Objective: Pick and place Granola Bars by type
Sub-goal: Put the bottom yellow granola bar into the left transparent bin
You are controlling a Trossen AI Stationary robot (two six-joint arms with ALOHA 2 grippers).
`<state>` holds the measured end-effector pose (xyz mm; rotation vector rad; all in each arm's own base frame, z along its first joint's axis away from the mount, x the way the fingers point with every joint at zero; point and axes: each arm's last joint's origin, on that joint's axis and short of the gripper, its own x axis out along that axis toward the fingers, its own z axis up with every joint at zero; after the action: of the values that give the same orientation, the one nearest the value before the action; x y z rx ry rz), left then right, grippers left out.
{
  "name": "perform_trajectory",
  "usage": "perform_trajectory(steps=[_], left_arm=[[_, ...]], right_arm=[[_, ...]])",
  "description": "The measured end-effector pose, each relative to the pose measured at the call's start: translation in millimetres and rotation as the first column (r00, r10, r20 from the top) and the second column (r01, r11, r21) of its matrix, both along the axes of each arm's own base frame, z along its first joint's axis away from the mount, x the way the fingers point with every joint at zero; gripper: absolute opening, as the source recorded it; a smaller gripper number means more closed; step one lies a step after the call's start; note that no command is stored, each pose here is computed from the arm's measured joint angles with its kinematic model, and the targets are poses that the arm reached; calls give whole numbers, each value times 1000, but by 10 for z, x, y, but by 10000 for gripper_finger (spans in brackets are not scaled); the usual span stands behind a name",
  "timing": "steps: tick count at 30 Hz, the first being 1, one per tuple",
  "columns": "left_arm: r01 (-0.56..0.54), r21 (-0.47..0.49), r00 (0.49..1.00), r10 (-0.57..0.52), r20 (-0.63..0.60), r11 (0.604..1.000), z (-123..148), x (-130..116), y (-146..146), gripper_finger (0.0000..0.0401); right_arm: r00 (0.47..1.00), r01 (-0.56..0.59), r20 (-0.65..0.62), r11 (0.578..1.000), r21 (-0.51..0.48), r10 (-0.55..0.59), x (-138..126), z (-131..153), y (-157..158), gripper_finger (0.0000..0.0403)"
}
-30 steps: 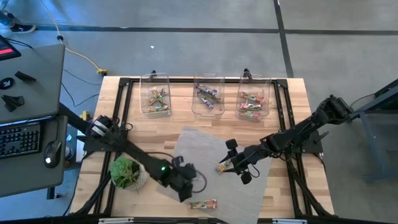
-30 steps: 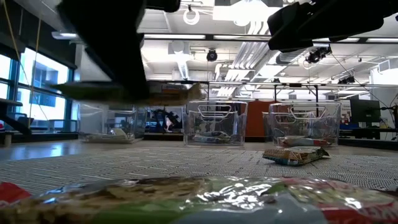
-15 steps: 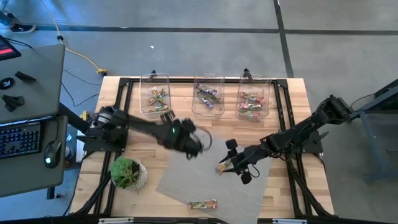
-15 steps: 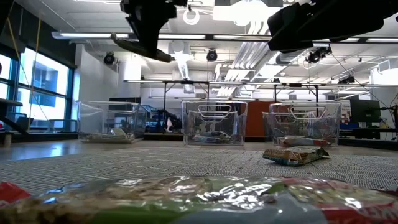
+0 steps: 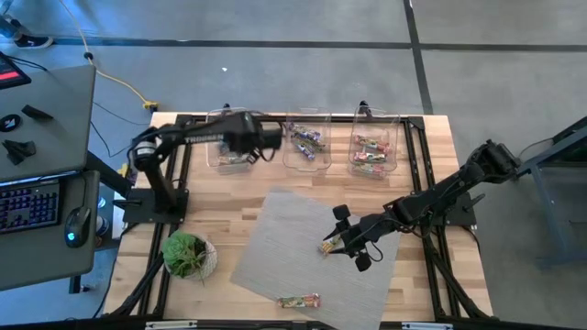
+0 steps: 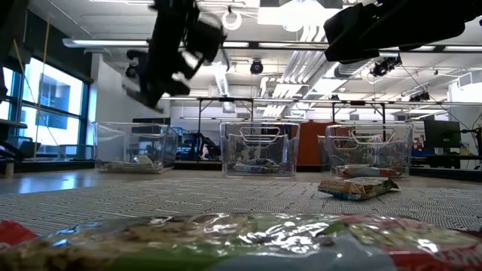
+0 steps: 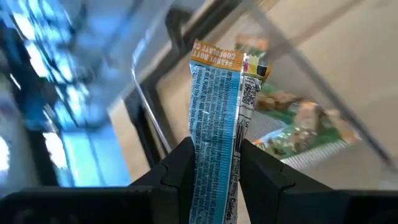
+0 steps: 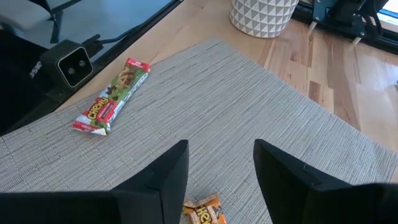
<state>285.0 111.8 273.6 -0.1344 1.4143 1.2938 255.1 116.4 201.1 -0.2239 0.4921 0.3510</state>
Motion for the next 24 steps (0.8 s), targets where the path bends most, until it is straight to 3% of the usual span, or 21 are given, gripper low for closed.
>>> perform_trajectory(steps=[4, 8, 15, 24], left_arm=[[-159, -34, 987, 160, 19, 987, -311, -191, 378, 100], [-219, -94, 968, 229, 107, 971, -592, -308, 629, 100], [-106, -218, 948, 165, 271, 970, -844, -346, 874, 101], [-83, -190, 942, 139, 305, 978, -846, -317, 913, 101]], right_arm=[[1000, 0, -1, 1000, 0, 0, 0, -1, 0, 165], [1000, 0, 0, 1000, 0, 0, 0, 0, 0, 165], [1000, 0, 0, 1000, 0, 0, 0, -1, 0, 165], [1000, 0, 0, 1000, 0, 0, 0, 0, 0, 165]])
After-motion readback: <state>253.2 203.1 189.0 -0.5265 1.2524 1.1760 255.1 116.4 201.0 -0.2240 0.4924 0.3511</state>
